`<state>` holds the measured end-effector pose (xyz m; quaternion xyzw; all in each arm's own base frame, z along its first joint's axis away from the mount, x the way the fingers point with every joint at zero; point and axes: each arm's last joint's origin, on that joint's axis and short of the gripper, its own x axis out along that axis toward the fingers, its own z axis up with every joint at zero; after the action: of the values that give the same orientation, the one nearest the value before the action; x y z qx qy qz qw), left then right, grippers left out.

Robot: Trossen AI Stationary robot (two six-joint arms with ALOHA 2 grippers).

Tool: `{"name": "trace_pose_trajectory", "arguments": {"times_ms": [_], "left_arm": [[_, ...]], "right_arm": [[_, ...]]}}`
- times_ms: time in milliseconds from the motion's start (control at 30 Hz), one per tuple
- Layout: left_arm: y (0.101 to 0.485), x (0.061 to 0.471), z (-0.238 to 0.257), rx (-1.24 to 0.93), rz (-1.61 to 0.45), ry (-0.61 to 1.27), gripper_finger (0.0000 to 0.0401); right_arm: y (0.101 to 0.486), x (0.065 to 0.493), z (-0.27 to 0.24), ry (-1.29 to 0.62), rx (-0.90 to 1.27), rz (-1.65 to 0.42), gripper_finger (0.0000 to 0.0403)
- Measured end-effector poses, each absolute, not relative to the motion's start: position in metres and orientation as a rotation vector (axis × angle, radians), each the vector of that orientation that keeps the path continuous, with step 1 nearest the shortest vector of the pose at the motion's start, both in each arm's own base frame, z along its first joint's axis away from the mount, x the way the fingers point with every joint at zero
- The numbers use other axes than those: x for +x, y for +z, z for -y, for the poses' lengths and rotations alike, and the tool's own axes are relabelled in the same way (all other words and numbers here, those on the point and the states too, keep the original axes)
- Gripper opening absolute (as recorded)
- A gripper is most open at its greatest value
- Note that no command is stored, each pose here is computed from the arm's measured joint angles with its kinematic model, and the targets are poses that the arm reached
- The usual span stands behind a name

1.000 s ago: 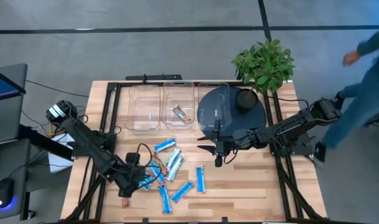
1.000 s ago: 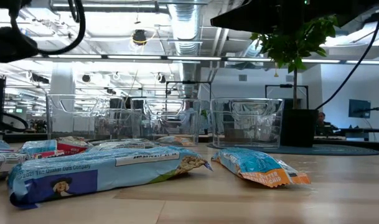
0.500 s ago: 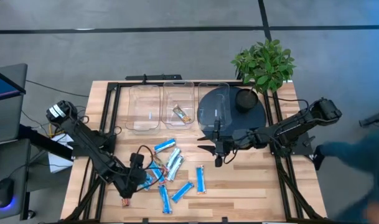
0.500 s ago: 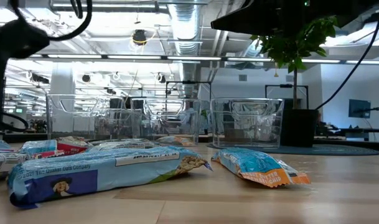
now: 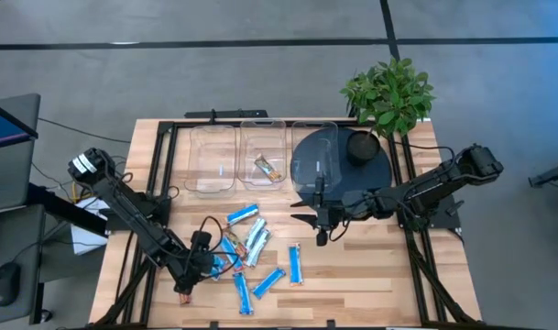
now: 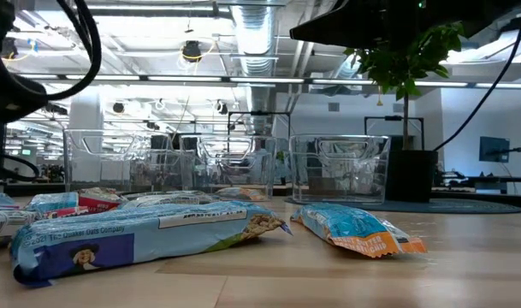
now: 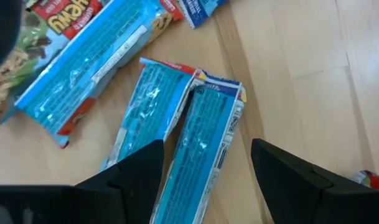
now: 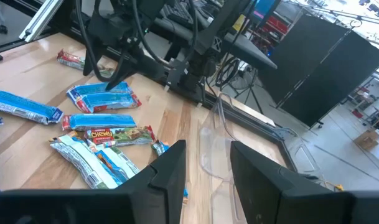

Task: Pick and place Granola Bars by type
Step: Put the blue granola bar into the left transparent bin

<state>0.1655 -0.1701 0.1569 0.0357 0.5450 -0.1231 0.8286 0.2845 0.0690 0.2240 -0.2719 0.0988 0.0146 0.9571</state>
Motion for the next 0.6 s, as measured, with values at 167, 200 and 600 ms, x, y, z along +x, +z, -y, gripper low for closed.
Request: {"name": "trace_pose_trajectory", "arguments": {"times_ms": [167,200,600], "left_arm": [[0.1525,0.1639,0.1683,0.071,-1.157,-0.258,0.0238],[0.1525,0.1639,0.1684,0.071,-1.157,-0.258,0.0238],[0.1529,0.1639,0.1691,0.065,-1.162,-0.275,0.0238]], "right_arm": [[0.224,0.2845,-0.069,0.029,-0.552,-0.201,0.0118],[0.224,0.2844,-0.069,0.03,-0.552,-0.201,0.0118],[0.224,0.2844,-0.069,0.029,-0.551,-0.201,0.0118]]}}
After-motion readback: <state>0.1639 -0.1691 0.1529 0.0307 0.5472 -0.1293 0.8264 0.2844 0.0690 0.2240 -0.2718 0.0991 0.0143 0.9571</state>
